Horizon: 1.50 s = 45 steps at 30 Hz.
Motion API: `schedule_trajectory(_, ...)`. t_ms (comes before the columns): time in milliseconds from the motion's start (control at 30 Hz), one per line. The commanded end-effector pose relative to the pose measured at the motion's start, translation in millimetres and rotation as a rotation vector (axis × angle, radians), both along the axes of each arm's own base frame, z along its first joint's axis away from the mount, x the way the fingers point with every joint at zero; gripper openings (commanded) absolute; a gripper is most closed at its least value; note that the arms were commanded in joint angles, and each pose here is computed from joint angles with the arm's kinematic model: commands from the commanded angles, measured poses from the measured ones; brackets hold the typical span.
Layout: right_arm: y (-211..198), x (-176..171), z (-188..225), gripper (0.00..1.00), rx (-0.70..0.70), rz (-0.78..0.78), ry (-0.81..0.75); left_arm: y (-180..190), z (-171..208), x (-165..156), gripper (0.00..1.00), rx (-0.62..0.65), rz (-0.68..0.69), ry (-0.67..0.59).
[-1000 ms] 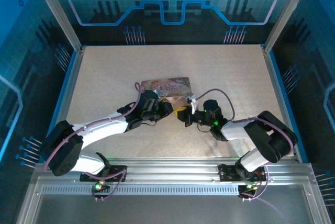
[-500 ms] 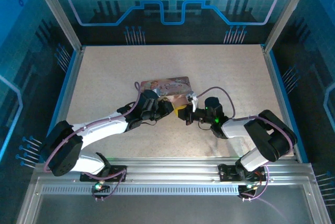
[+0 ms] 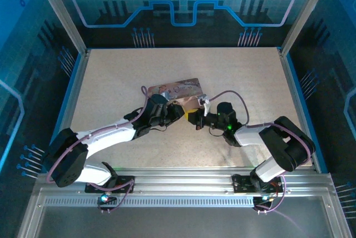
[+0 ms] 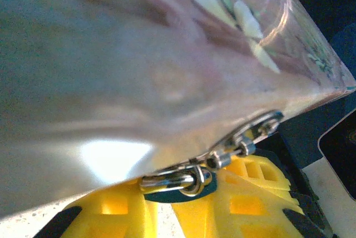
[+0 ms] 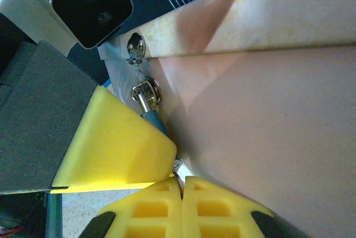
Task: Unlock a padlock with a key
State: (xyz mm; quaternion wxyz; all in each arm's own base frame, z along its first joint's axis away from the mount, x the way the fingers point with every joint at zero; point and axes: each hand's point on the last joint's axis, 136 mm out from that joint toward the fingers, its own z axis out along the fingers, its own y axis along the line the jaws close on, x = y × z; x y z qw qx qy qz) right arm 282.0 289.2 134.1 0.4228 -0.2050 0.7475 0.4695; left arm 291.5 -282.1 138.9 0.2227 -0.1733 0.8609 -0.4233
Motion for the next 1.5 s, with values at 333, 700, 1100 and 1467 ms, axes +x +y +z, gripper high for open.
schedule_trajectory(333,25,-4,43,0.0,0.136,0.018,-0.148,-26,-31,-33,0.21,-0.019,-0.163,0.089)
schedule_trajectory(700,21,-13,-15,0.0,0.089,-0.073,0.028,-19,-50,-26,0.26,0.022,-0.135,0.094)
schedule_trajectory(1100,22,-20,-67,0.0,0.029,-0.128,0.235,6,-51,-28,0.53,0.027,-0.086,0.096)
schedule_trajectory(1467,25,-30,-64,0.0,0.102,-0.153,0.414,39,-46,-41,0.73,-0.038,0.026,0.119)
